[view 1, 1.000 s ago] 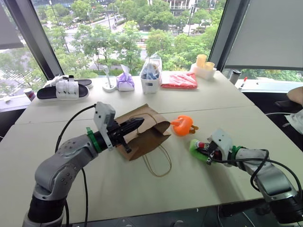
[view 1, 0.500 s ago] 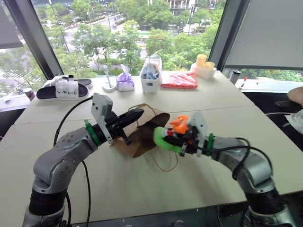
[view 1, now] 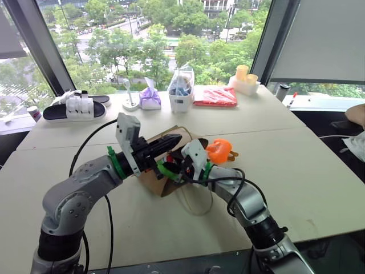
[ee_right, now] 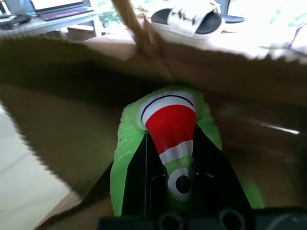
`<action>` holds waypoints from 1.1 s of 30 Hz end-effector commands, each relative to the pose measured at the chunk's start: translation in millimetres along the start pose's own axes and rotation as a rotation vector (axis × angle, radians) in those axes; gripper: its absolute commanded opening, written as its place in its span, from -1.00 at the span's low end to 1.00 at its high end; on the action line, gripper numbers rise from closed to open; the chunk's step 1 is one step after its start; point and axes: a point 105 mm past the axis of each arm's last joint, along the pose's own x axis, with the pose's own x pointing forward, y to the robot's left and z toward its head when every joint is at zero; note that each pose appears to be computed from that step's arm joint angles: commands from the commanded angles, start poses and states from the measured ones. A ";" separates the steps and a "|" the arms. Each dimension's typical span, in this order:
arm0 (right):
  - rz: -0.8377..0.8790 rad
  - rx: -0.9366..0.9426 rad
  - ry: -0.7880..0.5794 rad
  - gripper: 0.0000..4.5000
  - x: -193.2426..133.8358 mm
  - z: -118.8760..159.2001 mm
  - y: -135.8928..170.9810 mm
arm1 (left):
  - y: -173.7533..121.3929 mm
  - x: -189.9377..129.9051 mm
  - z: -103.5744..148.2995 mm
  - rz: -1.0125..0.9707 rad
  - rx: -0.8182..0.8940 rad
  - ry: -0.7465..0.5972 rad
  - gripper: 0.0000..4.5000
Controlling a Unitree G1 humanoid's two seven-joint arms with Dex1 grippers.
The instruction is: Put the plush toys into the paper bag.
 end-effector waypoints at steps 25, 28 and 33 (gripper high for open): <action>0.016 -0.039 -0.118 0.99 -70.1 70.1 -31.6 | 10.9 -12.2 8.8 0.076 -0.045 -0.052 -1.00; -0.069 -0.030 -0.086 0.99 -93.8 70.7 -56.6 | 11.7 -14.3 6.4 0.070 -0.041 -0.037 -1.00; -0.287 -0.064 0.044 0.99 -106.4 39.8 -110.9 | 14.4 -16.6 7.0 0.061 -0.028 -0.019 -1.00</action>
